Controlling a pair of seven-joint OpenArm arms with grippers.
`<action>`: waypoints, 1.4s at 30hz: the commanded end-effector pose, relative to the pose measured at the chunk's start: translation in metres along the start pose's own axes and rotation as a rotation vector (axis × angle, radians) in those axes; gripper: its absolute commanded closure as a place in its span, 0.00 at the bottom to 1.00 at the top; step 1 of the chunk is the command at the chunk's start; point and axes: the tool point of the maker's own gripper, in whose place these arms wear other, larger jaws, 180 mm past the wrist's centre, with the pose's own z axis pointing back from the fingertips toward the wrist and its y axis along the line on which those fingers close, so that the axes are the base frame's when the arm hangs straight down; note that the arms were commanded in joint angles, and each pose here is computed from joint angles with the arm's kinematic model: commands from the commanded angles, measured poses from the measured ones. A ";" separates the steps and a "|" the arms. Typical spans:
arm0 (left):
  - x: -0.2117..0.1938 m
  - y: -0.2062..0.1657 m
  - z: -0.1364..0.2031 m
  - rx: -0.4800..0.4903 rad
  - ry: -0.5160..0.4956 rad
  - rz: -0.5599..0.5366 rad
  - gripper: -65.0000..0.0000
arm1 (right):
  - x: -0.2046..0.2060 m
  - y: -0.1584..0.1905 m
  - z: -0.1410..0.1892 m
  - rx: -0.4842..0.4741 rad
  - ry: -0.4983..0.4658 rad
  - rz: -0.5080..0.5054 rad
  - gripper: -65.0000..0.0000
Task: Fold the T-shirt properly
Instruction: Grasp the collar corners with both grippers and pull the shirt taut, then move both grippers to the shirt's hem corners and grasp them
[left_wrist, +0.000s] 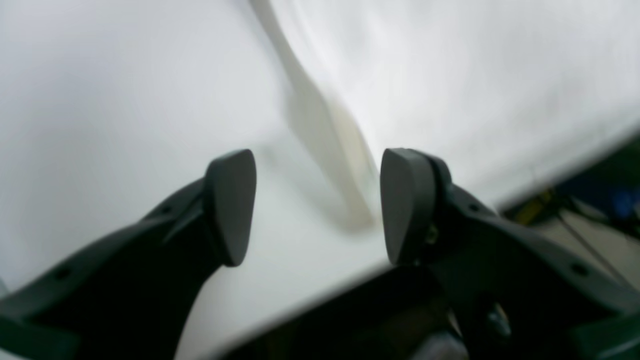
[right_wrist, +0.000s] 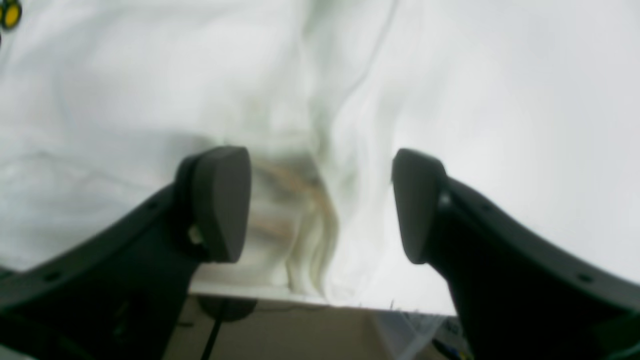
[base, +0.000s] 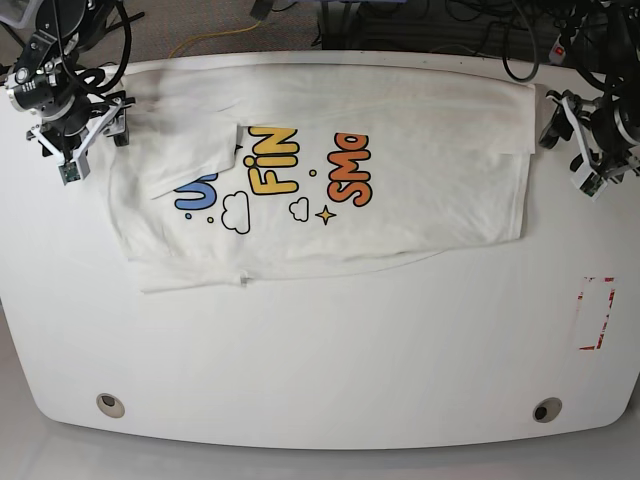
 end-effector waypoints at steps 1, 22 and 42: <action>0.018 -0.016 -0.014 -0.031 -0.045 -0.022 0.45 | 0.015 -0.008 0.002 -0.016 -0.043 0.005 0.34; -0.062 -0.005 -0.057 0.111 0.293 0.032 0.45 | 0.120 -0.018 -0.080 0.181 -0.163 -0.104 0.34; -0.098 -0.002 -0.040 0.126 0.370 0.061 0.45 | 0.192 0.002 -0.148 0.357 -0.233 -0.169 0.34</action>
